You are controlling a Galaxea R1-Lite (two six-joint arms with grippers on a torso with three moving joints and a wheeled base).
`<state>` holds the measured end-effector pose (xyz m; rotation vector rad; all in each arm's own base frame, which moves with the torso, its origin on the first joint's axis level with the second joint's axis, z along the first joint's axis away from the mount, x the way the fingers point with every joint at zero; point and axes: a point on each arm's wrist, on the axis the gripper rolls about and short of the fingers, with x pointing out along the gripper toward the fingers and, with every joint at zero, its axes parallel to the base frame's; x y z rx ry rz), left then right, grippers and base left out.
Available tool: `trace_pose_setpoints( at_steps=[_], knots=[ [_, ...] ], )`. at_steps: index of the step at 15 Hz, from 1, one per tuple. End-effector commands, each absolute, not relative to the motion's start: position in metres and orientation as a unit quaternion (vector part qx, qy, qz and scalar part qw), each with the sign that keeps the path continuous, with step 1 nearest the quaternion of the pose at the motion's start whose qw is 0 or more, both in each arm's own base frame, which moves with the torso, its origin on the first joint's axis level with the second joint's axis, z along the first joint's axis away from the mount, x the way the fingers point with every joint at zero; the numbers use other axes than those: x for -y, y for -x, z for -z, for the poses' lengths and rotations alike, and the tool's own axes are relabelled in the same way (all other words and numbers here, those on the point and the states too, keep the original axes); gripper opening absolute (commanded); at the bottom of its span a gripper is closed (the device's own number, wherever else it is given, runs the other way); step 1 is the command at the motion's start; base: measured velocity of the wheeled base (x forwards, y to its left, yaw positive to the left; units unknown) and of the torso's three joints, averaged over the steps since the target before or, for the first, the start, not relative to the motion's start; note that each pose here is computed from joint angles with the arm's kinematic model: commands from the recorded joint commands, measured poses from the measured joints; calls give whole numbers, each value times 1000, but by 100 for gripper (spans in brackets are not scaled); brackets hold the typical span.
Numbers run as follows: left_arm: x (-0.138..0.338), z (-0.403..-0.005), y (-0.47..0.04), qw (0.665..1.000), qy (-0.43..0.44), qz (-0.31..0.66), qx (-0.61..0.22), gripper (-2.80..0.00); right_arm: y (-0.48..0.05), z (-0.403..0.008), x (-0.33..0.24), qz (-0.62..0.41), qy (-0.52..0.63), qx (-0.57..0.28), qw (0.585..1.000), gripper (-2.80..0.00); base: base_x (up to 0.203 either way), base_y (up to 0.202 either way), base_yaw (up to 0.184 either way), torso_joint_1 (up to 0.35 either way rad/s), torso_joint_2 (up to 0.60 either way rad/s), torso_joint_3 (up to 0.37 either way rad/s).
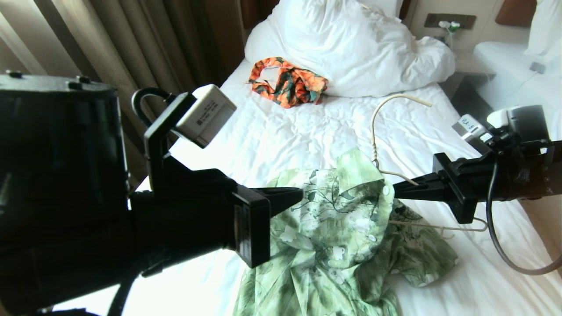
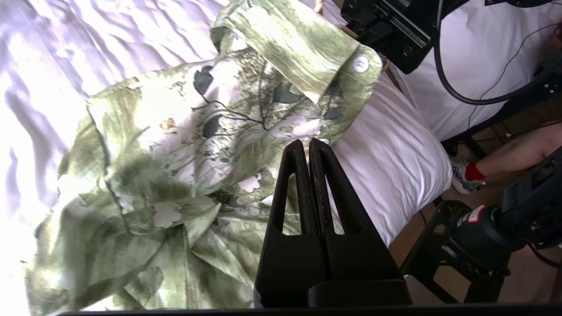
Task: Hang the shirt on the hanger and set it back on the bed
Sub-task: Hook the other side of the shirt onto the hanger
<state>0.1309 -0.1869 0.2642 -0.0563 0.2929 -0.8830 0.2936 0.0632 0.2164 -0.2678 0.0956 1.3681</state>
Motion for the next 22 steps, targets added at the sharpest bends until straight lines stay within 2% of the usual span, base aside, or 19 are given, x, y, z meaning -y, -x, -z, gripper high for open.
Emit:
trace_pose_setpoints(
  at_steps=[1,2,6,10,16,22],
  knots=[
    [167,-265,-141,888,27,438,-136,-123,-293,-216,-69,-642,121,-40,756,-280,0,0,0,0,0,0],
    [161,-262,-146,883,20,449,-138,0,-291,-216,-72,-647,121,-39,752,-280,0,0,0,0,0,0],
    [156,-260,-168,865,-21,486,-120,0,-289,-219,-73,-648,124,-34,751,-280,0,0,0,0,0,0],
    [188,-245,-209,860,-38,495,-123,0,-291,-219,-72,-647,124,-33,752,-280,0,0,0,0,0,0],
    [222,-216,-246,850,-36,521,-70,0,-297,-215,-74,-651,125,-18,748,-280,0,0,0,0,0,0],
    [236,-214,-249,843,-34,533,-61,0,-295,-218,-75,-653,128,-14,746,-280,0,0,0,0,0,0]
  ],
)
